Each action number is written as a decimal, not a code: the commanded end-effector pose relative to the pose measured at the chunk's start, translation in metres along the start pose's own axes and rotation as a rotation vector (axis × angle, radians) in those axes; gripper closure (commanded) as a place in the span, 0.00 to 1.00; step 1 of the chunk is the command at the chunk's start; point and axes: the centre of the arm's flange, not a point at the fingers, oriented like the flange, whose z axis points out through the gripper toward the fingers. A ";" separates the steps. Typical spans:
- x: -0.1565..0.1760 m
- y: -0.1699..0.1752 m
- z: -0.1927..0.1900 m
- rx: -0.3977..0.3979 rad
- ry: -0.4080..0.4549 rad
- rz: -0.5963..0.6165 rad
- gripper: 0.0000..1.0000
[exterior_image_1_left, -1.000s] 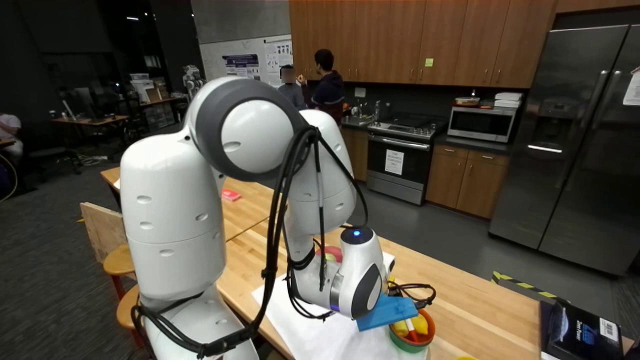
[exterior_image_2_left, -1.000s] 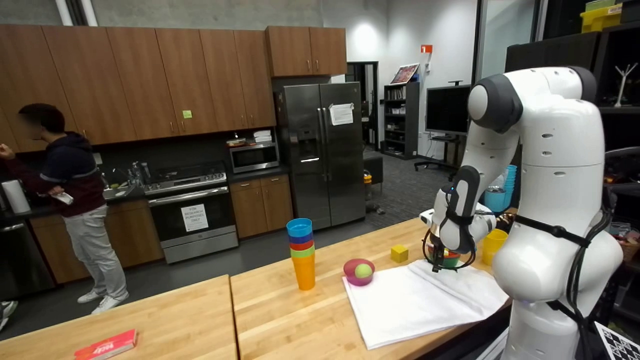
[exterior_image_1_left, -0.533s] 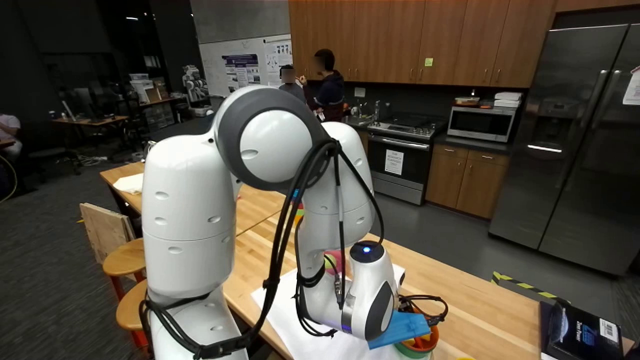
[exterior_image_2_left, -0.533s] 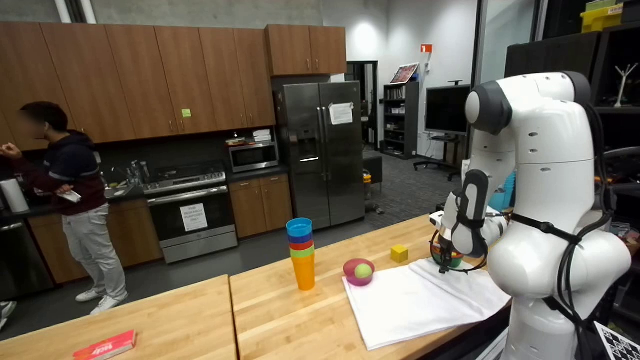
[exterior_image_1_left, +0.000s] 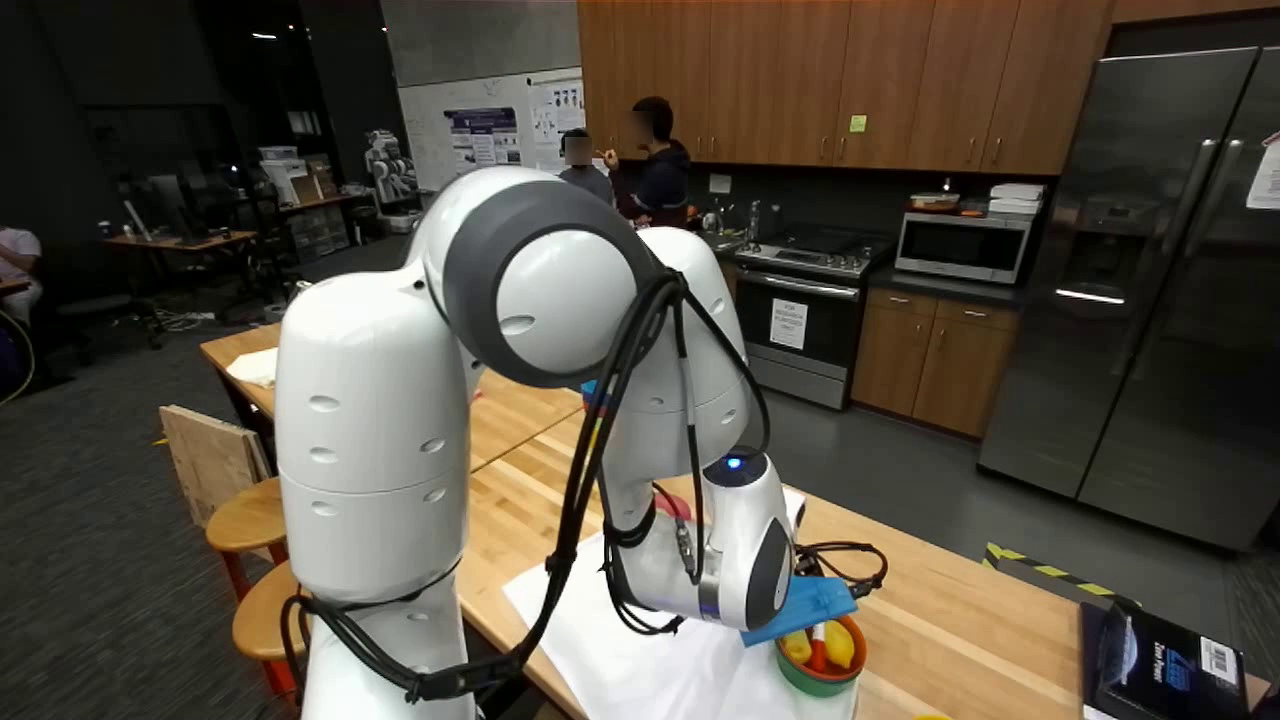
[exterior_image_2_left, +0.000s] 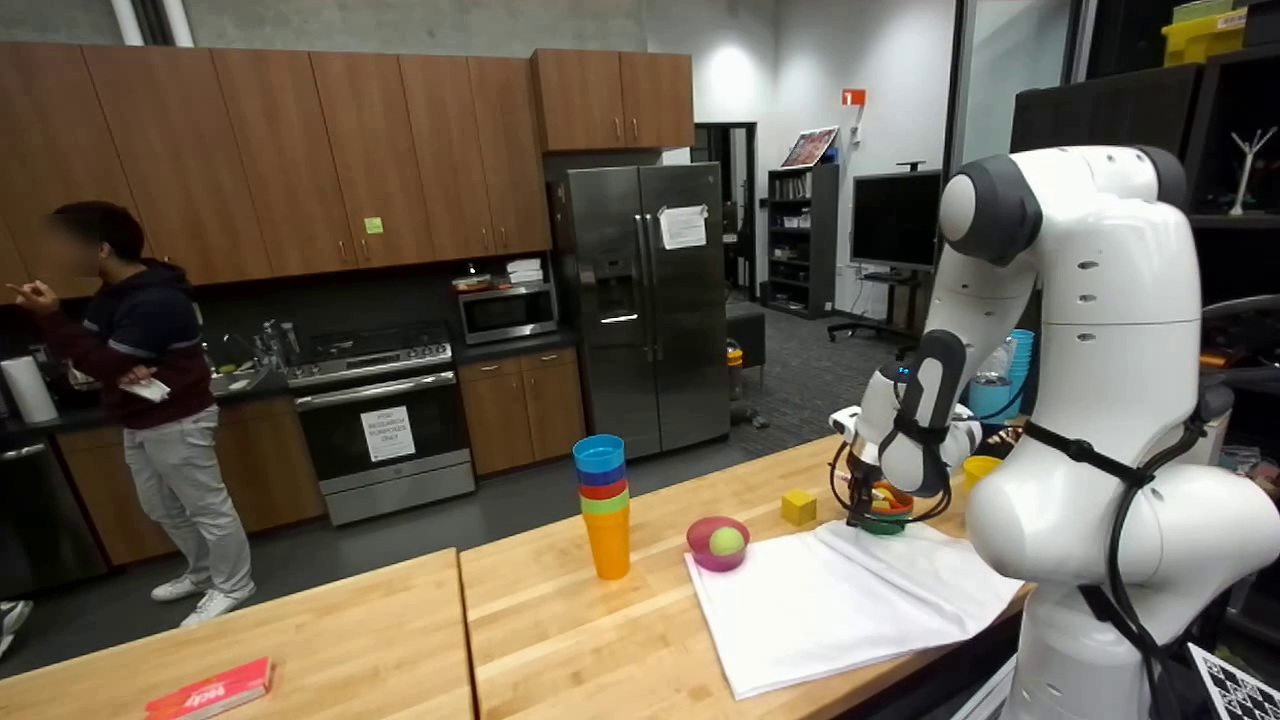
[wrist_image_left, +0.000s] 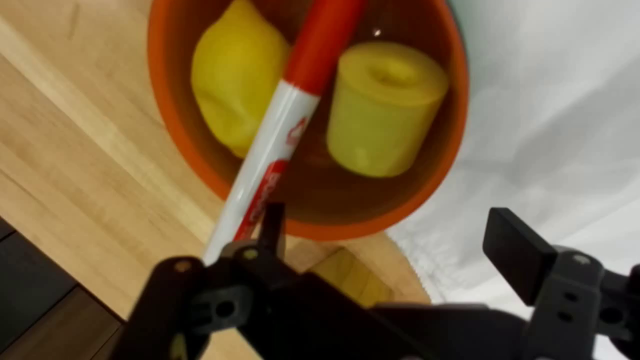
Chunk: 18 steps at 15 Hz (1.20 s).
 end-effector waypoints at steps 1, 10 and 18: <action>0.033 0.068 -0.034 0.048 -0.017 0.012 0.00; 0.110 0.201 -0.031 0.082 -0.113 0.155 0.00; 0.103 0.187 -0.040 0.075 -0.110 0.140 0.00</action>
